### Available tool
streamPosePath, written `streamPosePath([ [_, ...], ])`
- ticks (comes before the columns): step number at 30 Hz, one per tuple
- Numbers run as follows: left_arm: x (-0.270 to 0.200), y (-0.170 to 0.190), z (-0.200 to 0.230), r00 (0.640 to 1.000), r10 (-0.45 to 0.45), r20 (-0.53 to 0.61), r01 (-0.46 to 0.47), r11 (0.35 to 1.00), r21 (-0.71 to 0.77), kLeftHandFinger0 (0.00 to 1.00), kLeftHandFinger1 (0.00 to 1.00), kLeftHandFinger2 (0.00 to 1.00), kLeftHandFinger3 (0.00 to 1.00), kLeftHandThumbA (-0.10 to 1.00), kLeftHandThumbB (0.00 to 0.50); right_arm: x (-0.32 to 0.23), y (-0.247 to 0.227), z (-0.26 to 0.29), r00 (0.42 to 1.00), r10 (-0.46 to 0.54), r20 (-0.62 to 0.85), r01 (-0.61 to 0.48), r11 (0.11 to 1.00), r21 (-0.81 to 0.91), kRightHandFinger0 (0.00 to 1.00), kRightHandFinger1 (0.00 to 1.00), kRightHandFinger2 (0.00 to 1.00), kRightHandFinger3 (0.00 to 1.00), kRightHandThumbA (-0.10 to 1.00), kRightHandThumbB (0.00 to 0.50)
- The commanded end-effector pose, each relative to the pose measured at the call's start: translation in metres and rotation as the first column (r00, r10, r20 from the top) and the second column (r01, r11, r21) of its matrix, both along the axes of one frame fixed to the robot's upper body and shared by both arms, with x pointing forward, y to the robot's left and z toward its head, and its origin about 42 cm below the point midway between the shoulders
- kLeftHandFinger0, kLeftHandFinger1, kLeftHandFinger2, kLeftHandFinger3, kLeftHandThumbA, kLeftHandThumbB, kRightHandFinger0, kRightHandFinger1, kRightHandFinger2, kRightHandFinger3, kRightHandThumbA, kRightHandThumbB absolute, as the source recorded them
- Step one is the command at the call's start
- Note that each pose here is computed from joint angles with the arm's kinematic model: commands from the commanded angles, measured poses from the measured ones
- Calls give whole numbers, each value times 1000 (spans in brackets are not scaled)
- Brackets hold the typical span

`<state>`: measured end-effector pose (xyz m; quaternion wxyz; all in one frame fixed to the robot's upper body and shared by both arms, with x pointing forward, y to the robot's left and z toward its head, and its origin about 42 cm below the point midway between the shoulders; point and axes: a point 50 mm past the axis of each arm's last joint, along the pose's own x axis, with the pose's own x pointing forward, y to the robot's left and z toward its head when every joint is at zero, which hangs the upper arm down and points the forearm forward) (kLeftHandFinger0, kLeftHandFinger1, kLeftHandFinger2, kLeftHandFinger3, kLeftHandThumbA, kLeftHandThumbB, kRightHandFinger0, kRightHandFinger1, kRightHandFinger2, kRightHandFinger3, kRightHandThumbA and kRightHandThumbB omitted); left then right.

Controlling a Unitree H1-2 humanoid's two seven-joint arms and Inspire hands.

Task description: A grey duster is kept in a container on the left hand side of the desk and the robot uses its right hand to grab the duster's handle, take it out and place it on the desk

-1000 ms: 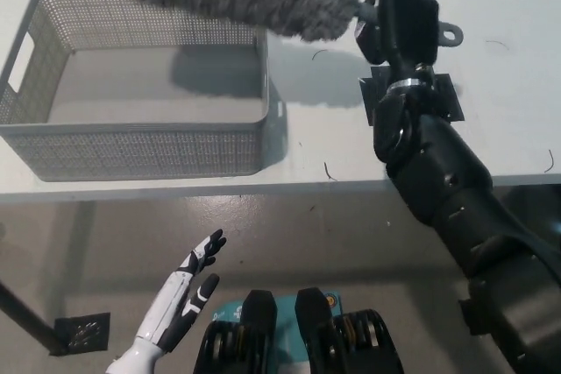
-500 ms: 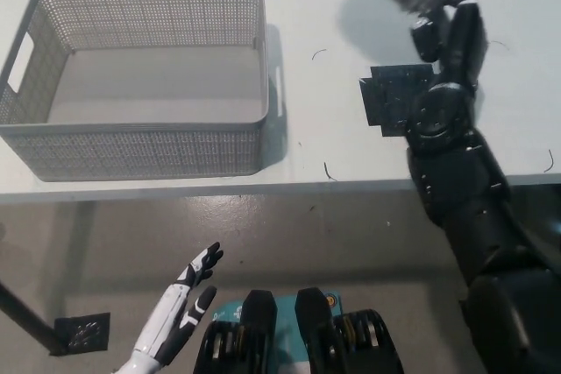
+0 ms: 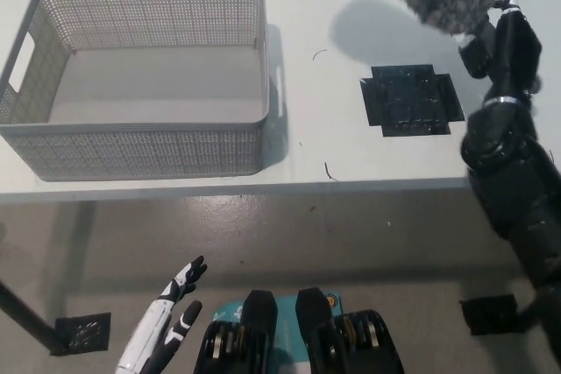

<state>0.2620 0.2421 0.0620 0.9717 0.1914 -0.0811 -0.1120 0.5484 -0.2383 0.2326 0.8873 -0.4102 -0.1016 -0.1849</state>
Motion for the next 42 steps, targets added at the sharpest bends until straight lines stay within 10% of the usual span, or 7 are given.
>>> streamPosePath([
  [1, -1, 9, 9, 998, 16, 54, -17, 1000, 16, 1000, 1000, 1000, 1000, 1000, 122, 4, -17, 26, 994, 96, 55, -74, 947, -312, 0, 419, 843, 940, -100, 149],
  [11, 2, 11, 12, 997, 31, 69, -31, 999, 12, 1000, 1000, 1000, 1000, 1000, 131, 4, -64, 10, 986, -64, -151, -22, 861, -509, 0, 288, 655, 472, -100, 255],
  [15, 3, 11, 13, 997, 37, 70, -38, 999, 10, 1000, 1000, 1000, 1000, 1000, 132, 5, -78, 7, 956, -189, -226, 21, 809, -588, 0, 157, 376, 703, -100, 259],
  [18, 5, 10, 14, 996, 35, 77, -35, 999, 7, 1000, 1000, 1000, 1000, 1000, 130, 7, -85, 4, 896, -264, -356, 12, 818, -575, 1000, 1000, 1000, 1000, 719, 367],
  [26, 5, 10, 14, 996, 41, 75, -42, 999, 8, 1000, 1000, 1000, 1000, 1000, 129, 10, -69, 27, 872, -217, -439, -67, 836, -545, 1000, 1000, 1000, 1000, 940, 500],
  [36, 10, 10, 17, 996, 28, 90, -29, 1000, 9, 1000, 1000, 1000, 1000, 1000, 100, -10, -60, 123, 777, 269, -569, -380, 921, -84, 1000, 1000, 1000, 1000, 741, 500],
  [42, 14, 9, 19, 995, 26, 91, -27, 1000, 6, 1000, 1000, 1000, 1000, 1000, 114, -87, -52, 240, 551, 758, -348, -758, 629, 171, 1000, 1000, 1000, 1000, 561, 499],
])
